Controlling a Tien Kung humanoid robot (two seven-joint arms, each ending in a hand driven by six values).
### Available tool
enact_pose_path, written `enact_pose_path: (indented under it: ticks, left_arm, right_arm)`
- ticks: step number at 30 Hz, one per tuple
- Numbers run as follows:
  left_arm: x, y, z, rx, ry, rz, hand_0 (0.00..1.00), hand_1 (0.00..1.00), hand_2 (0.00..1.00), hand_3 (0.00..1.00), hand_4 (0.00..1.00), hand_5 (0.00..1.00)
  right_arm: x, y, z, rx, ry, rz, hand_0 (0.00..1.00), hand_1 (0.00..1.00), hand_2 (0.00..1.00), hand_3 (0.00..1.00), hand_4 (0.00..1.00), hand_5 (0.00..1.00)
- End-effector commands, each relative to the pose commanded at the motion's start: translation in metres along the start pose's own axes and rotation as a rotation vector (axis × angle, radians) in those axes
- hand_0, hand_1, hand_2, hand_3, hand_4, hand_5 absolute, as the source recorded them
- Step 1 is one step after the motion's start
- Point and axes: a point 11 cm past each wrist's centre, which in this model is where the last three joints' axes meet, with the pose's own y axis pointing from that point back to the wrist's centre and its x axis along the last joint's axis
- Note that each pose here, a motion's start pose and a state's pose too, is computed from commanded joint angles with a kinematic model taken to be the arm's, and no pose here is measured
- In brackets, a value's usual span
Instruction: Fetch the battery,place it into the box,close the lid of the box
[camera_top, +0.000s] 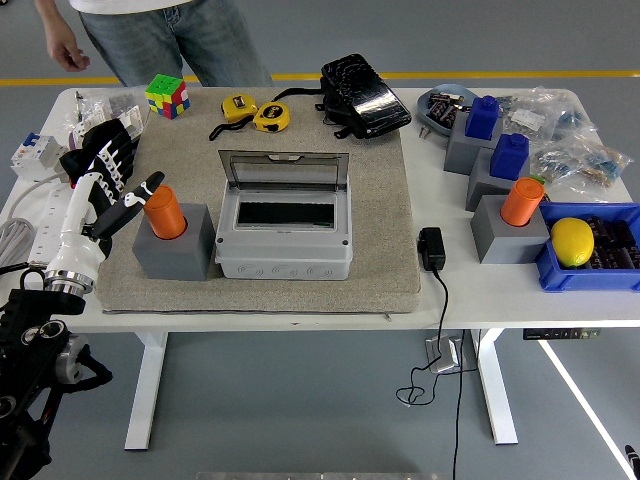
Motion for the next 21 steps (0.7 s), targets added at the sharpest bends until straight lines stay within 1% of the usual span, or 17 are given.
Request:
enact_pose_path:
  ticks: [5,6,8,11,12,13,18,19,21]
  left_arm:
    - [-0.0050,-0.0010,0.0005,-0.009,0.017,0.000,0.910,0.998,0.998,0.998,0.998,0.424]
    - [-0.0054,-0.0014,0.0008,-0.014,0.022,0.005,0.866,0.961,0.973,0.952,0.998,0.429]
    - [-0.0048,-0.0017,0.0022,-0.033,0.037,0.031,0.866,0.961,0.973,0.952,0.998,0.429]
    - [-0.0054,-0.0019,0.0028,-0.045,0.051,0.050,0.866,0.961,0.973,0.952,0.998,0.429]
    - [-0.0060,-0.0020,0.0027,-0.045,0.052,0.051,0.866,0.961,0.973,0.952,0.998,0.429]
    - [-0.0069,-0.0023,0.0024,-0.043,0.051,0.047,0.843,0.932,0.949,0.931,0.998,0.435]
    - [-0.0085,-0.0018,-0.0016,-0.028,0.047,0.041,0.843,0.932,0.949,0.931,0.998,0.435]
    - [-0.0083,-0.0016,-0.0023,-0.028,0.048,0.045,0.804,0.866,0.871,0.872,0.998,0.441]
    - [-0.0073,-0.0007,-0.0054,-0.023,0.050,0.057,0.804,0.866,0.871,0.872,0.998,0.441]
  right_arm:
    - [-0.0004,0.0001,-0.0010,0.002,-0.002,-0.001,0.820,0.759,0.734,0.793,0.998,0.970]
    - [-0.0008,0.0001,-0.0013,0.002,-0.002,-0.002,0.820,0.759,0.734,0.793,0.998,0.970]
    - [-0.0017,0.0002,-0.0016,0.003,-0.004,-0.003,0.820,0.759,0.734,0.793,0.998,0.970]
    - [-0.0022,0.0002,-0.0010,0.001,-0.004,-0.005,0.820,0.759,0.734,0.793,0.998,0.970]
    - [-0.0022,0.0002,-0.0009,0.001,-0.004,-0.005,0.820,0.759,0.734,0.793,0.998,0.970]
    - [-0.0024,0.0003,-0.0011,0.002,-0.005,-0.005,0.820,0.759,0.734,0.793,0.998,0.970]
    - [-0.0027,0.0003,-0.0010,0.002,-0.006,-0.006,0.820,0.759,0.734,0.793,0.998,0.970]
    - [-0.0027,0.0003,-0.0011,0.002,-0.007,-0.006,0.821,0.759,0.734,0.794,0.998,0.969]
    - [-0.0033,0.0003,-0.0013,0.003,-0.007,-0.007,0.821,0.759,0.734,0.794,0.998,0.969]
